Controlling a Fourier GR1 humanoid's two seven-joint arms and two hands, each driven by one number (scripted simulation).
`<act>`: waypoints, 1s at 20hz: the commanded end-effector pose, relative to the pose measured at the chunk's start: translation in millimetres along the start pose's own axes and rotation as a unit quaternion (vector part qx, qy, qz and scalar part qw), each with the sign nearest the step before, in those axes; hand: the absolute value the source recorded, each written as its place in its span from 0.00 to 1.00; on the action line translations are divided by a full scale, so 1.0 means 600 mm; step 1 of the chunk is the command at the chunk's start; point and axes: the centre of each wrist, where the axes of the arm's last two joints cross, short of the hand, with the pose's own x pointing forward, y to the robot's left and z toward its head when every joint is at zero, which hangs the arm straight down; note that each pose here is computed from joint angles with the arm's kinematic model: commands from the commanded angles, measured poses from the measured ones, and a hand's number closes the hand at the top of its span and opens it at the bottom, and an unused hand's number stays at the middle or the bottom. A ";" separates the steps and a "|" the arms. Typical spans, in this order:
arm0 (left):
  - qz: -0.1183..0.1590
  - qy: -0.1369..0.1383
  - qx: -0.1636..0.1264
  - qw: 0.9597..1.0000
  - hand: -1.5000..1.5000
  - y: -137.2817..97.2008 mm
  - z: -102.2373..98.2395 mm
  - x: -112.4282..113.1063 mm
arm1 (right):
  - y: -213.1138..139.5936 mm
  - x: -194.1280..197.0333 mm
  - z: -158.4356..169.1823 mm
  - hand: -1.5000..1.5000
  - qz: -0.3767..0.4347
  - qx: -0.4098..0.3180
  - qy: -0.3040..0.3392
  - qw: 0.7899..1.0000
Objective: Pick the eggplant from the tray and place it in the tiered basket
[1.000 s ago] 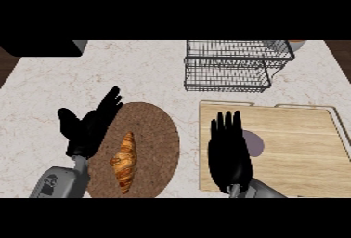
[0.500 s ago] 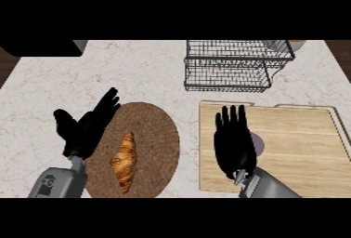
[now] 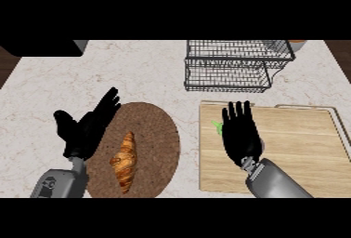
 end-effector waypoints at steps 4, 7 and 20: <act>-0.004 0.005 0.006 1.000 0.50 0.017 0.002 0.001 | 0.018 0.007 -0.015 1.00 -0.007 0.046 -0.055 0.997; -0.005 0.000 0.002 1.000 0.50 -0.007 0.009 -0.012 | 0.036 -0.006 0.001 1.00 0.001 0.028 -0.081 0.996; 0.004 0.000 -0.002 1.000 0.50 -0.036 0.001 -0.001 | 0.025 -0.027 0.004 1.00 -0.144 -0.041 -0.063 0.987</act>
